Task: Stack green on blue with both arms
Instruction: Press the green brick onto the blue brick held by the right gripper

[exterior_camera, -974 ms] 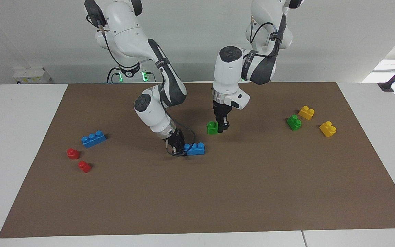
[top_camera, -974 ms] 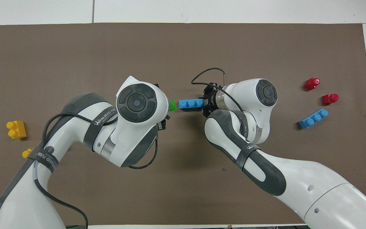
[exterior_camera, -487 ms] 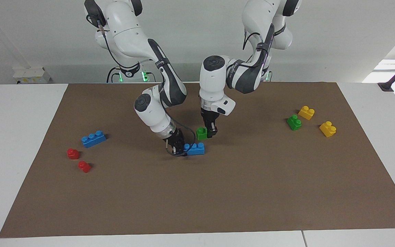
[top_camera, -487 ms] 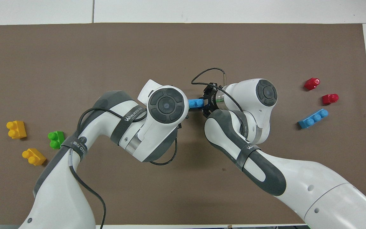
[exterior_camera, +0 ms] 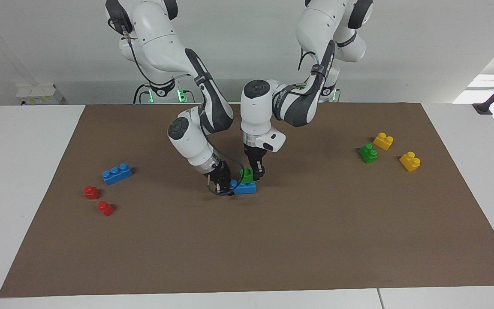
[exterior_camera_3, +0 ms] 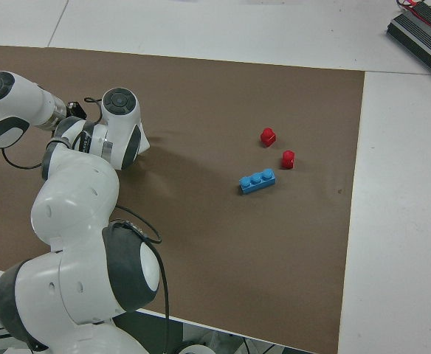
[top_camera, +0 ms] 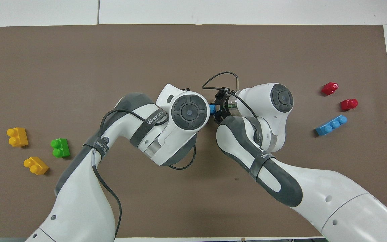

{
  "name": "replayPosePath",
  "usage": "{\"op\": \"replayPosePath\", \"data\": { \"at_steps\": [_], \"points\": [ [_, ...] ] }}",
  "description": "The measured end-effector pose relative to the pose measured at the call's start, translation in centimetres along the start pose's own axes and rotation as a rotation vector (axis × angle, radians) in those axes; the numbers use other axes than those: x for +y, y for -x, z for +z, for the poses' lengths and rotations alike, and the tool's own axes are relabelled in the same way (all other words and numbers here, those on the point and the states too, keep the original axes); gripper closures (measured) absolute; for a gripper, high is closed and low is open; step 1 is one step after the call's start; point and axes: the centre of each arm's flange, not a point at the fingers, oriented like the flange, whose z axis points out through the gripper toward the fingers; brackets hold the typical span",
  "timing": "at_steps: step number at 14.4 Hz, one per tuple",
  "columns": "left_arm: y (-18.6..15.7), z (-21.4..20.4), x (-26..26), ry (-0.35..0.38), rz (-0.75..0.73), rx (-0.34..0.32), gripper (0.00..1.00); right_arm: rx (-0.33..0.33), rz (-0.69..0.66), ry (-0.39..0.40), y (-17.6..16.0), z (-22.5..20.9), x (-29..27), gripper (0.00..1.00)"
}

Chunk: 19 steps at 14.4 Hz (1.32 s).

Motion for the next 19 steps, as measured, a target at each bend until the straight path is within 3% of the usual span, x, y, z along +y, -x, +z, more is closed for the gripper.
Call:
{"op": "replayPosePath", "data": {
  "at_steps": [19],
  "points": [
    [0.9, 1.4, -0.8, 0.03, 0.015, 0.006, 0.66, 0.0, 0.001, -0.001, -0.1, 0.0, 0.0, 0.65]
  ]
}}
